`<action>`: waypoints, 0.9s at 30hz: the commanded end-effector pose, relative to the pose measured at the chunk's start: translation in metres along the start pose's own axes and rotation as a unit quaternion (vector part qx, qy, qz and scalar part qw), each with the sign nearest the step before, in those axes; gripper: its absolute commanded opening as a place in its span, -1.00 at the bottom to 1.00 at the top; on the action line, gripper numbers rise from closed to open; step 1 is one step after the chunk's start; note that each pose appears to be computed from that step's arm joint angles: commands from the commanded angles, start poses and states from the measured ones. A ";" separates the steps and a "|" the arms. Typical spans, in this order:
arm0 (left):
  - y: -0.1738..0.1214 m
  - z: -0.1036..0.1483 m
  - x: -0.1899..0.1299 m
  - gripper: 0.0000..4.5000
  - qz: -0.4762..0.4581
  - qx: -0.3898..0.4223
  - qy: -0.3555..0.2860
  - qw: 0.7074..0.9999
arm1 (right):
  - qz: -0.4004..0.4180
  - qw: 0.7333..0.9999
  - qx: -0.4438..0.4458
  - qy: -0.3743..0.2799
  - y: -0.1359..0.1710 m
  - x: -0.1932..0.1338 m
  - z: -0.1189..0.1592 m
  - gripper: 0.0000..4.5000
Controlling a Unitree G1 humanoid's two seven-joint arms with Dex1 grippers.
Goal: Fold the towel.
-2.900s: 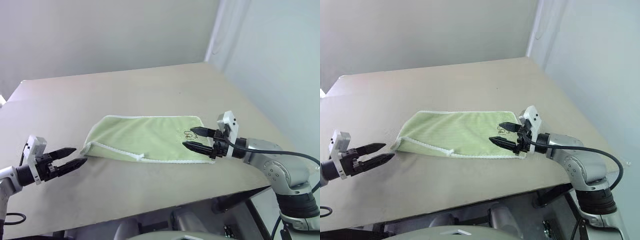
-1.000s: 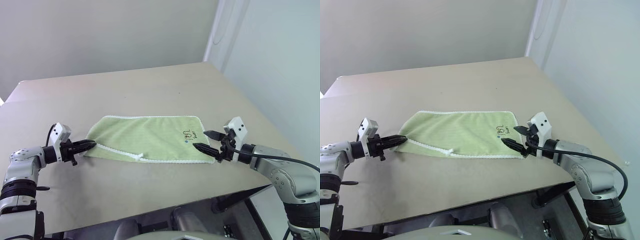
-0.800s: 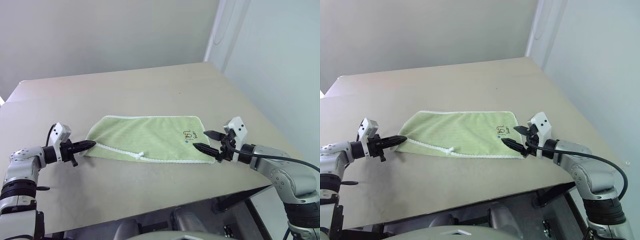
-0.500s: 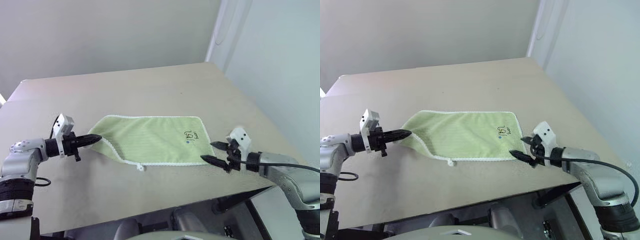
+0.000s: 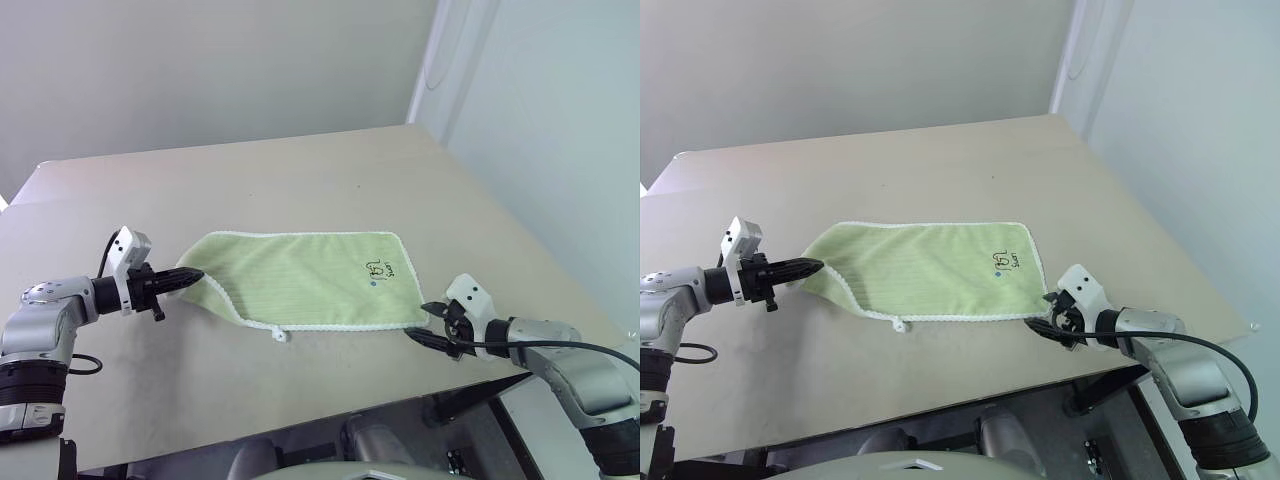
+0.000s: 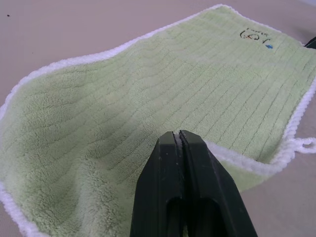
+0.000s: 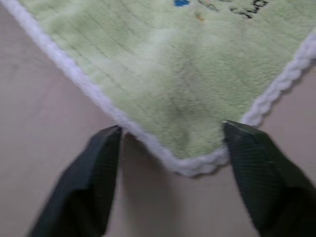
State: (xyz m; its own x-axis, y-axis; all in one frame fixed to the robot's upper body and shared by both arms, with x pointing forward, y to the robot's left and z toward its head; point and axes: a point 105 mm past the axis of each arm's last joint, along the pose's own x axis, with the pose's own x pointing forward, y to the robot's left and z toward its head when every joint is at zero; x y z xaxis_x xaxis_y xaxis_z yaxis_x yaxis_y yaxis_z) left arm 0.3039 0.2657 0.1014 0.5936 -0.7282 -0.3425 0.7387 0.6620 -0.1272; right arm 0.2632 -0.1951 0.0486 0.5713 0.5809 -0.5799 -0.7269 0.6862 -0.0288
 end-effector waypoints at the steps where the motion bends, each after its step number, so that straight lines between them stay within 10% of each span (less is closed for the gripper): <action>1: 0.002 0.010 -0.002 -1.00 0.006 0.019 -0.014 1.000 | -0.010 1.000 -0.025 -0.004 -0.004 -0.002 0.003 -0.13; 6: 0.007 0.007 -0.006 -1.00 0.016 0.012 -0.017 1.000 | -0.012 0.999 -0.039 -0.021 -0.005 -0.007 0.013 -0.97; 18: 0.052 0.087 -0.021 -1.00 0.107 -0.031 -0.214 0.970 | -0.053 0.975 -0.053 -0.207 -0.037 -0.048 0.125 -0.99; 27: 0.088 0.131 0.011 -1.00 0.231 0.000 -0.272 0.934 | -0.174 0.955 -0.045 -0.234 -0.104 -0.012 0.167 -0.99</action>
State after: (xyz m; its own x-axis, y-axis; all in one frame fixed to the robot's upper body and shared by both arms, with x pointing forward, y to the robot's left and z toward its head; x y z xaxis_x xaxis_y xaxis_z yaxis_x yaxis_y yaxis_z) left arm 0.4095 0.2887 0.1927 0.9065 -0.4018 0.1300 0.4187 0.8951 -0.1530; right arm 0.3831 -0.1938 0.1791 0.8430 0.5170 -0.1486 -0.5371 0.8242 -0.1795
